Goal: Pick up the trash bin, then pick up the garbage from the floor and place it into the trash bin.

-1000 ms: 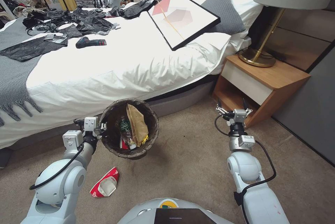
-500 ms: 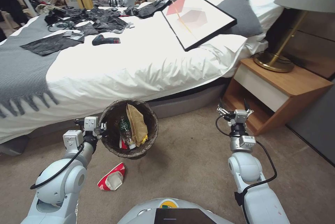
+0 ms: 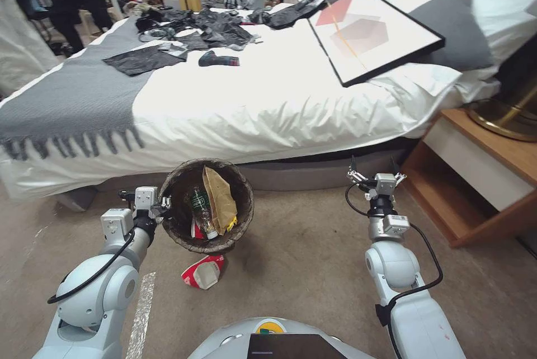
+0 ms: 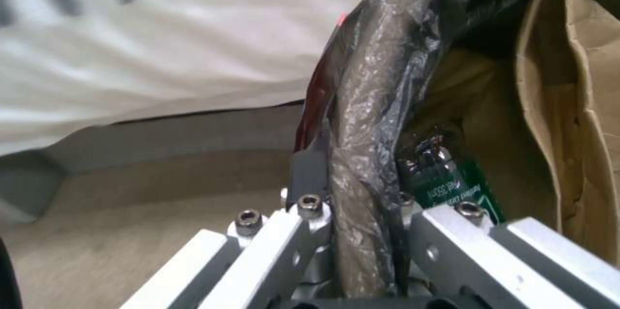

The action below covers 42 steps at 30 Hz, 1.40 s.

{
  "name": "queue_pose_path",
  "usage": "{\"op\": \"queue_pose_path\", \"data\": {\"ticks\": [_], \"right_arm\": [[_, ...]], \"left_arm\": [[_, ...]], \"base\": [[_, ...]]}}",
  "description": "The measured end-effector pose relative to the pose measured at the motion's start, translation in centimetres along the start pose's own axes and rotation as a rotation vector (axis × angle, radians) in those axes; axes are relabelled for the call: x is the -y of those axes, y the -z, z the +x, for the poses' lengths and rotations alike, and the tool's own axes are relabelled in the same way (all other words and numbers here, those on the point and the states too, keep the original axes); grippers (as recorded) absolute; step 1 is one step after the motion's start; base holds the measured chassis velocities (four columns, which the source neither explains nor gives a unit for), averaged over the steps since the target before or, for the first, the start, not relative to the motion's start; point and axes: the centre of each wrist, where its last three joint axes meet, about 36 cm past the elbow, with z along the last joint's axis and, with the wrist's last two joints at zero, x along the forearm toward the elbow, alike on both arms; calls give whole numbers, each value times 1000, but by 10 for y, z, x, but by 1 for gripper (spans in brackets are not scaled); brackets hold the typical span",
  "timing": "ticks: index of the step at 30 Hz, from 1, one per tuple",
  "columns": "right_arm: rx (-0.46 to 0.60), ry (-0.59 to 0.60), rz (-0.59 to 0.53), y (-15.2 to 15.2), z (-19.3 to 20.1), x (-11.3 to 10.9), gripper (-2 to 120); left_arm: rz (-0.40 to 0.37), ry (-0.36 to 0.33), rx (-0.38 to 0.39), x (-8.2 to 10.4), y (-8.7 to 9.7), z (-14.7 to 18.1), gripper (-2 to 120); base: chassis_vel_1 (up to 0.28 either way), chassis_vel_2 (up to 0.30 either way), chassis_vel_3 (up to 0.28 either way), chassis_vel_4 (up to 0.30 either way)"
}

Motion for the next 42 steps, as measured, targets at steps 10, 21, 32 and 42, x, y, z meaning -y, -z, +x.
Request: {"op": "queue_pose_path", "data": {"ticks": [10,21,32,42], "right_arm": [[-9,13,-7,-2,1,-6,100],[-19,25,-2,-6,2,-8,100],[-20,33,3,-7,1,-7,100],[-14,38,8,-6,-1,-6,100]], "left_arm": [[-5,2,-4,-1,-1,0,0],[-3,3,-9,-2,-2,-1,0],[0,6,-13,-2,-3,-1,0],[4,7,-11,-1,-3,-1,0]], "base": [[84,88,89,87],[86,76,83,84],[71,81,91,79],[77,85,80,86]]}}
